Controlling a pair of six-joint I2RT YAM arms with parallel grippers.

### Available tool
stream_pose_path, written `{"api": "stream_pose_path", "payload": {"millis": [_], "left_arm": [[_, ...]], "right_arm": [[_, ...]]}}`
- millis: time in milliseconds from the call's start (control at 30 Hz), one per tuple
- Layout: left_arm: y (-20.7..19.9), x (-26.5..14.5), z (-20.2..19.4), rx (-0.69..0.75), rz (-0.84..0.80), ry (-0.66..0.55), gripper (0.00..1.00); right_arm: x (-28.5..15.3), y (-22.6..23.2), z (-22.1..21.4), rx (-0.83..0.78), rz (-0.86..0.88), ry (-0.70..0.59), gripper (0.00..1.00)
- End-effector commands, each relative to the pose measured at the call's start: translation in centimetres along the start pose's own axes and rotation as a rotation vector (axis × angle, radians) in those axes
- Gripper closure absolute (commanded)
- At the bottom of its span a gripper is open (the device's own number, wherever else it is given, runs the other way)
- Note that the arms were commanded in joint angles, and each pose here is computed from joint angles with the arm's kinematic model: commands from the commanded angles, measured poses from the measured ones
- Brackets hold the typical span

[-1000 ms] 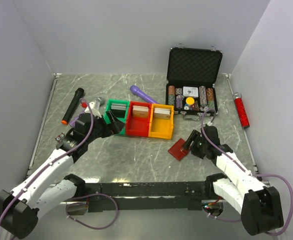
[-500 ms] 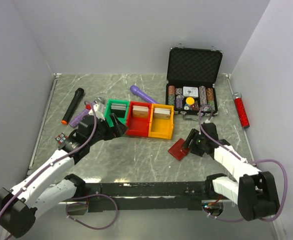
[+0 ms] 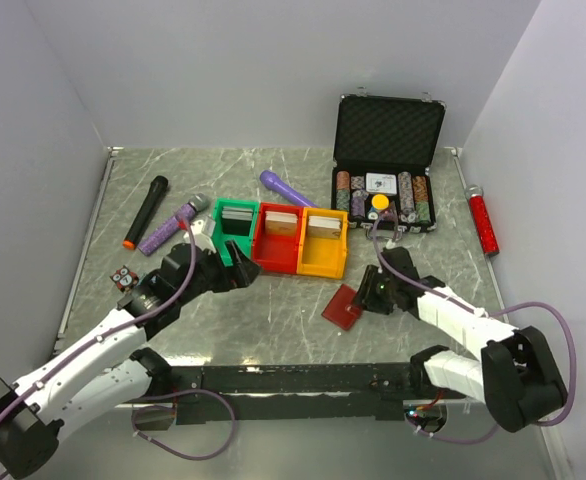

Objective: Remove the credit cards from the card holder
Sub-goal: Move the card holder to the center of the board.

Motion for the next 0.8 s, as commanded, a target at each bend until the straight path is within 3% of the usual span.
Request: {"api": "stream_pose_path", "payload": {"millis": [0,167,233,267,333,633,767], "left_arm": [[-0.7,0.1,-0.8,0.011,-0.035,0.011,0.09],[-1.5,0.5,-4.8,0.056,-0.062,0.149,0.11],[-1.6,0.6,-6.6,0.078,-0.052,0.184,0.08],[-1.7,0.5,-7.5,0.091,-0.055,0.204,0.01],[-1.9,0.8,-9.3,0.120,-0.045,0.249,0.03],[-2.4,3.1,-12.7,0.188,-0.061,0.373,0.01],[-2.0,4.4,-13.9,0.172,-0.062,0.397,0.09]], "right_arm": [[0.1,0.2,-3.2,-0.011,-0.021,0.087,0.52],[-0.1,1.9,-5.6,-0.067,0.012,0.127,0.52],[-0.2,2.9,-6.4,-0.100,0.038,0.136,0.51],[-0.2,3.4,-6.5,-0.110,0.054,0.132,0.51],[-0.2,4.5,-7.0,-0.139,0.079,0.151,0.51],[0.5,8.6,-7.0,-0.173,0.189,0.189,0.47],[0.4,8.2,-7.3,-0.181,0.190,0.185,0.43]]}}
Point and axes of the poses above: each gripper's point midway between its finger pads, its own x axis out along the fingers, its own y axis along the line the jaws close on, z = x × y, the point moved 4 cm from there along -x, back along the fingers, and after that the axes turned 7 degrees about -x, right-handed, at the moved point
